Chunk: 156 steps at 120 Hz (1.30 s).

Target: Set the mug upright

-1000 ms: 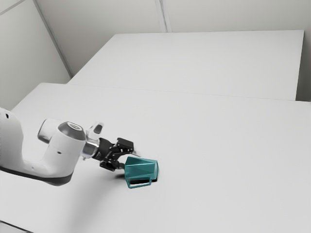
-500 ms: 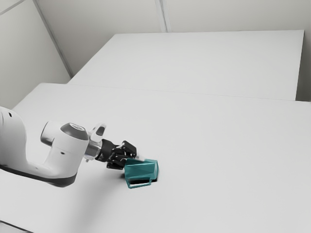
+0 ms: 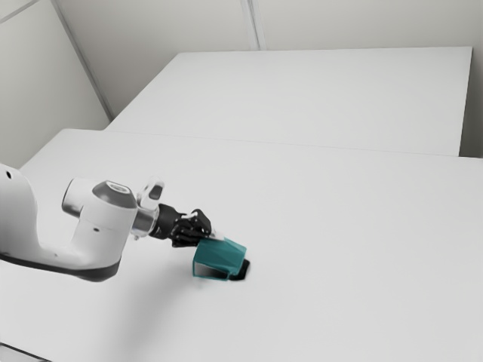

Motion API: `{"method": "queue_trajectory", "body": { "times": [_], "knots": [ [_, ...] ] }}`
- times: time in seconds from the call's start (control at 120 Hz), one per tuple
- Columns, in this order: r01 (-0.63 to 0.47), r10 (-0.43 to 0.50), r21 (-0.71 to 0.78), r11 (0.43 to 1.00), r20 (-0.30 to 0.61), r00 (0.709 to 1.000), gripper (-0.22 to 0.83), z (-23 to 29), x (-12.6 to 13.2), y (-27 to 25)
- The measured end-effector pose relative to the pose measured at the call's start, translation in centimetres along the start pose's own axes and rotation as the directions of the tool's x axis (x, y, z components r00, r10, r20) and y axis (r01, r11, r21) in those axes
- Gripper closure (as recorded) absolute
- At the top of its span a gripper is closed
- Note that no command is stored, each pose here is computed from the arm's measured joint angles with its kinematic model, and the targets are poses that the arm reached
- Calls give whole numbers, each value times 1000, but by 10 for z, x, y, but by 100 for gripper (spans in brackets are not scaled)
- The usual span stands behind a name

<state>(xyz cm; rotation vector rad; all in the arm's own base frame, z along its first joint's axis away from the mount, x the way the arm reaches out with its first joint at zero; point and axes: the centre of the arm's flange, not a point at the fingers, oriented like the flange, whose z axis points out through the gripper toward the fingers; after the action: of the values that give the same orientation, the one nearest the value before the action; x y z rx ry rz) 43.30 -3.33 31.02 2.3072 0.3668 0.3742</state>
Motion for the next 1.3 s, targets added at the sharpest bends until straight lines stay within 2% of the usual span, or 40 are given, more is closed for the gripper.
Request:
{"method": "queue_trajectory", "body": {
  "times": [0.383, 0.5, 0.667, 0.908, 0.983, 1.067, 1.3],
  "knots": [
    [-111, 109, -48, 993, -46, 993, 78, -22, 2, 47],
    [-195, 195, -13, 981, -34, 980, 78, -30, 11, 67],
    [-342, 339, 114, 933, 48, 940, 79, -41, 24, 87],
    [-505, 464, 311, 806, 198, 863, 79, -65, 53, 124],
    [-534, 468, 373, 758, 259, 845, 79, -65, 54, 127],
    [-544, 447, 432, 719, 312, 838, 79, -59, 54, 125],
    [-506, 361, 546, 668, 358, 861, 79, -39, 84, 125]
  ]
}}
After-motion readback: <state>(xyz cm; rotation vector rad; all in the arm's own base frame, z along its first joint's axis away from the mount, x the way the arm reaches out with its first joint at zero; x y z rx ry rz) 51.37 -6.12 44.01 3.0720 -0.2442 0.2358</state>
